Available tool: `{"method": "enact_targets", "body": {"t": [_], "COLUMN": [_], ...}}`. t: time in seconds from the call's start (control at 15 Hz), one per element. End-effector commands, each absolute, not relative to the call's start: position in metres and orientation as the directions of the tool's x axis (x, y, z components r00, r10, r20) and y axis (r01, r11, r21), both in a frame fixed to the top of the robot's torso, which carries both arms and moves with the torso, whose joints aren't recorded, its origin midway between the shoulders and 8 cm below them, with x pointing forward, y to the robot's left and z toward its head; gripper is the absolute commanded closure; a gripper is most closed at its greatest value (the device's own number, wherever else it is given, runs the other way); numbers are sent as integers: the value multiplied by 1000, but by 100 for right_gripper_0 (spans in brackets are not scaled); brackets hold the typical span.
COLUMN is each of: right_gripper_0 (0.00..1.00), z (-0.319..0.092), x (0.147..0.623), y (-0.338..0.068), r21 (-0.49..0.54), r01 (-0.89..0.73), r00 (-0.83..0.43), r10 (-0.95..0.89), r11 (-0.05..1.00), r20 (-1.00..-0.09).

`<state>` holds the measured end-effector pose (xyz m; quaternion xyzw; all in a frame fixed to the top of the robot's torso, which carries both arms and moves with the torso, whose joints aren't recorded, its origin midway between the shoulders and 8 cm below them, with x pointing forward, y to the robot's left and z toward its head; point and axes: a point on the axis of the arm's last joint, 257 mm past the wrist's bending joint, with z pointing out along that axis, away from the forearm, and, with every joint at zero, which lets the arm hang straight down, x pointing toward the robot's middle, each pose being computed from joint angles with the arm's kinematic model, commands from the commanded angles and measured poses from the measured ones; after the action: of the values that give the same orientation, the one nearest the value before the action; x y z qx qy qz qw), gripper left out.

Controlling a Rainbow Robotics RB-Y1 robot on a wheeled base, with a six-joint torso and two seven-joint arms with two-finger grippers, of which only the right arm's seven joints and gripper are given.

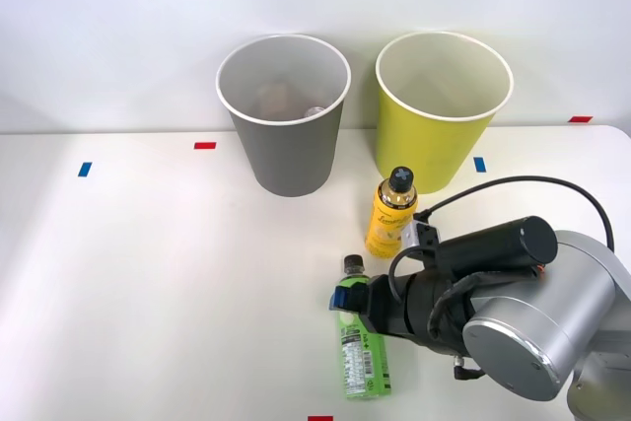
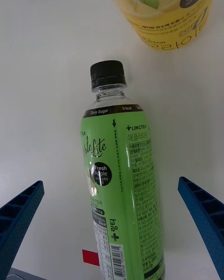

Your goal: Put cans in the gray bin, plastic bottles in the light green bin

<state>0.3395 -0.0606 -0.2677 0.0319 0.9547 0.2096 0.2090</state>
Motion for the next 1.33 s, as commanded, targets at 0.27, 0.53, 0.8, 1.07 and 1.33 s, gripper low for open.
{"method": "enact_targets", "body": {"t": [0.27,0.53,0.8,1.07,1.33], "right_gripper_0": [0,0,0,0,0], "z": [-277,-280,-283,-285,-288], "x": [358,359,357,362,361], "y": [-56,-53,-51,-54,-57], "r21": [345,322,337,309,293], "r01": [-149,-190,-160,-143,-151], "r00": [-887,-879,-884,-872,-870], "r10": [28,-15,17,28,13], "r11": [927,928,928,940,944], "r20": [-460,-476,-467,-489,-492]}}
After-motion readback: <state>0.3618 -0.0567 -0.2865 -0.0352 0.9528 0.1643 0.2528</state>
